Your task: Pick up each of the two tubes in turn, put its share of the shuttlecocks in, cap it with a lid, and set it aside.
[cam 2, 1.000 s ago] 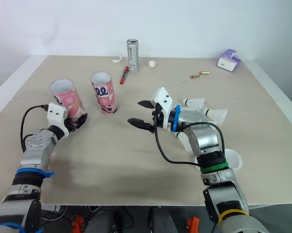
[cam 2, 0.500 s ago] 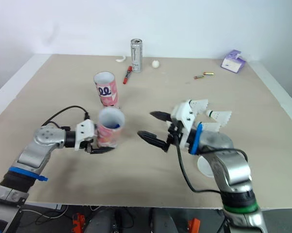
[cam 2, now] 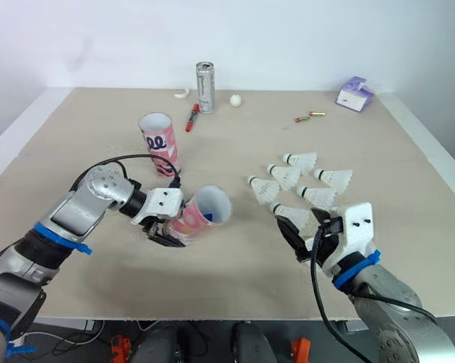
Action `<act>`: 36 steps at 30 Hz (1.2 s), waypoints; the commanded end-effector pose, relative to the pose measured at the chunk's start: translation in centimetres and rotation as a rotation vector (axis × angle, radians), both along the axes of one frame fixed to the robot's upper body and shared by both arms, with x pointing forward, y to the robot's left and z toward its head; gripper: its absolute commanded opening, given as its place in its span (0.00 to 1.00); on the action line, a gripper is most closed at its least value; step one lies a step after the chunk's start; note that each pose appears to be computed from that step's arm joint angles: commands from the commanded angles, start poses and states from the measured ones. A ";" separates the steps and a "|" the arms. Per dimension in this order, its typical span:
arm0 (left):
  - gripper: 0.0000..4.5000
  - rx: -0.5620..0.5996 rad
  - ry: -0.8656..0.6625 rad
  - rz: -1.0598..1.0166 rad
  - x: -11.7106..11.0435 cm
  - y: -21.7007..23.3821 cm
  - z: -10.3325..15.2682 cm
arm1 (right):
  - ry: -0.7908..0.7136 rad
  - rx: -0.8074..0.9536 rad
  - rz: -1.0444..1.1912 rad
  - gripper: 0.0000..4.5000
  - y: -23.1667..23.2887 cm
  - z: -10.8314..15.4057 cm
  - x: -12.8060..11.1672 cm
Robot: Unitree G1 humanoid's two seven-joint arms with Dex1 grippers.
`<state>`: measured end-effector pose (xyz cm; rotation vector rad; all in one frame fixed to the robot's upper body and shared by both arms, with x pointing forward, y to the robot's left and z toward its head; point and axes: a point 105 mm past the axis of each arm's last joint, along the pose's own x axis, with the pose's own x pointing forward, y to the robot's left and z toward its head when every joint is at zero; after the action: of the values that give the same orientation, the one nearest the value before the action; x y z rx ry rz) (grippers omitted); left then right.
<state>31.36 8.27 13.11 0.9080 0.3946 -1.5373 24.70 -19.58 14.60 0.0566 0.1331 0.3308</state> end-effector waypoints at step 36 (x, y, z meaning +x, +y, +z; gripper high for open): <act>0.78 -0.031 -0.048 0.045 0.0 -2.1 1.2 | 0.194 0.138 -0.047 0.01 1.2 -2.4 3.9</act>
<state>31.64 6.61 13.32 0.8871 0.4010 -1.4684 28.40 -18.32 11.29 0.2479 0.3323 0.2862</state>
